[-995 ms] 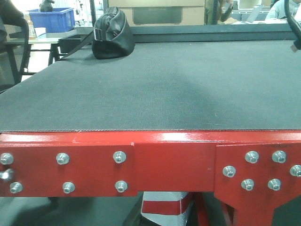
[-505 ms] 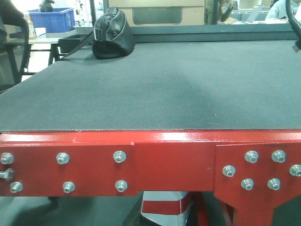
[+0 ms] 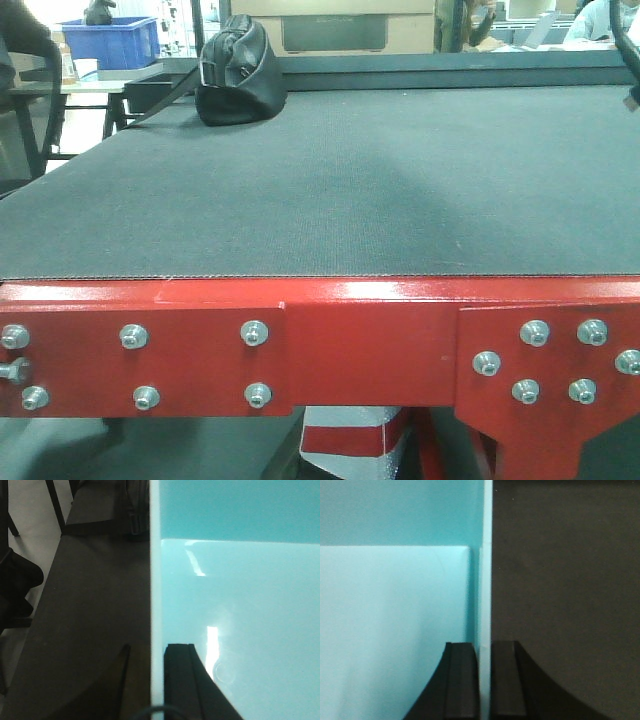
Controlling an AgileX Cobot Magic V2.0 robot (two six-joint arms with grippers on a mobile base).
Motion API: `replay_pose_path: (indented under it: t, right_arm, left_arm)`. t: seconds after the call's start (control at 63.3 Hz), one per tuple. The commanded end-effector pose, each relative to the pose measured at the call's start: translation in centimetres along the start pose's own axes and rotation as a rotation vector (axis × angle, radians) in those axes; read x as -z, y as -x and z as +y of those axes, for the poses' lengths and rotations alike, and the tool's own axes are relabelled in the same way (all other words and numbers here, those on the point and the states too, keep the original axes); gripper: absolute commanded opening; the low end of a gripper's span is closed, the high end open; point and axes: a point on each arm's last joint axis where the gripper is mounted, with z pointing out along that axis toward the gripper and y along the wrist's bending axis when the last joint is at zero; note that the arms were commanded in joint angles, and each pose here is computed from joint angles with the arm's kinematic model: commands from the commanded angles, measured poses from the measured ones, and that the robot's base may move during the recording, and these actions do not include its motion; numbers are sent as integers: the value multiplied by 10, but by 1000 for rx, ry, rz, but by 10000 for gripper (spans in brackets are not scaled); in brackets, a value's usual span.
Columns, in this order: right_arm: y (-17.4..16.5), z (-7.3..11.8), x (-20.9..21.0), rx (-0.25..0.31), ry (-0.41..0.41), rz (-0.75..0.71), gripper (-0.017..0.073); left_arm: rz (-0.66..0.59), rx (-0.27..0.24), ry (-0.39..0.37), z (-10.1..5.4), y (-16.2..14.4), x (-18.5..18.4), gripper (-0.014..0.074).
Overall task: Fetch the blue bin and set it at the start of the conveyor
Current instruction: 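Hold the bin while the base drives up to the conveyor edge, then lower the turquoise bin onto the dark conveyor belt with both grippers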
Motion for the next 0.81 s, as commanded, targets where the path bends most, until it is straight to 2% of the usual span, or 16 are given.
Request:
replay_pose_path:
  t: [0.0, 0.063, 0.142, 0.284, 0.474, 0.553, 0.79]
  right_arm:
    - [-3, 2, -10, 1, 2, 14, -163]
    - [-12, 5, -22, 15, -3, 45, -163]
    - [-25, 8, -39, 5, 3, 66, -163]
    - [-51, 13, -67, 10, 28, 87, -163]
    - [-91, 12, -103, -63, 64, 100, -163]
    - [-101, 11, -115, -60, 95, 72, -163]
    - [-125, 14, -158, -46, 79, 140, -163]
  left_arm:
    - [-11, -2, -33, -8, 0, -9, -111]
    - [29, -10, -35, -13, -9, -24, -111]
    - [53, -29, -35, -18, -19, -41, -111]
    - [116, 3, -38, -21, -47, -73, -111]
    - [171, 16, -80, -22, -85, -107, -111]
    - [176, 7, -91, -22, -96, -120, -111]
    - [229, -12, -81, -26, -118, -149, -111]
